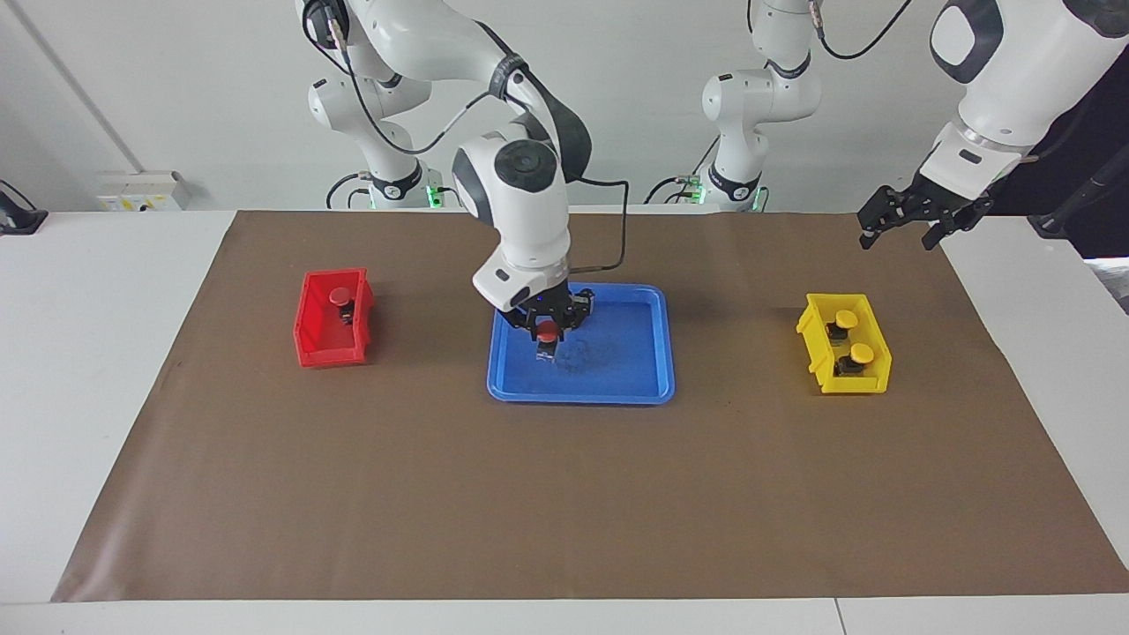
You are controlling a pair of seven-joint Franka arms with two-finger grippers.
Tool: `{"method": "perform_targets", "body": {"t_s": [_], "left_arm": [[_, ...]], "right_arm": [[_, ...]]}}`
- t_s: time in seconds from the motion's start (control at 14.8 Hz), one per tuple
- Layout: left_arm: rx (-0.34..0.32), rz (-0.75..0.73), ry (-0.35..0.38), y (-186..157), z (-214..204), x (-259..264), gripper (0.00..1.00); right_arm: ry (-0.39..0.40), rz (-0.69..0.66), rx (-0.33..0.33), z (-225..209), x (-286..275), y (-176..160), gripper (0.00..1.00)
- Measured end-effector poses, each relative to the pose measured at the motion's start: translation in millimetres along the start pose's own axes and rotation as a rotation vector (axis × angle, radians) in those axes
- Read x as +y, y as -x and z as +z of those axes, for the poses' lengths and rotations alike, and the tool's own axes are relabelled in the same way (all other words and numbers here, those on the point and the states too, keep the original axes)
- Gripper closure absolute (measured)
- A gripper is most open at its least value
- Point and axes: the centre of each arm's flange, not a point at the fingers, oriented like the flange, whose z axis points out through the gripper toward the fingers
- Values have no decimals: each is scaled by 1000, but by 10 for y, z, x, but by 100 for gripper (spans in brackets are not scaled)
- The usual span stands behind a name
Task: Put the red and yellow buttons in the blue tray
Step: 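Lift the red button and carry it over the blue tray, then release the red button in the tray while the left gripper grasps yellow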
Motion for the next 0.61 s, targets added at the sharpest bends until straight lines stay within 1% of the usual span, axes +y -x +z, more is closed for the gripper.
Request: {"method": "perform_targets", "body": {"t_s": [0.13,0.34,0.47,0.61], "left_arm": [[-1,0,0,1,0,0,0],[8,-6,0,-12,41,-30,0],[32,-6,-2,-52,198,-111,0],[44,25,-10,-108,474,-177,0]], "right_arm": [[10,1,-14,183,-82,33,59],[19,-3,-25,244,-94,68,59],[24,-4,-32,272,-91,90,59],[31,-4,-41,327,-70,120,59]]}}
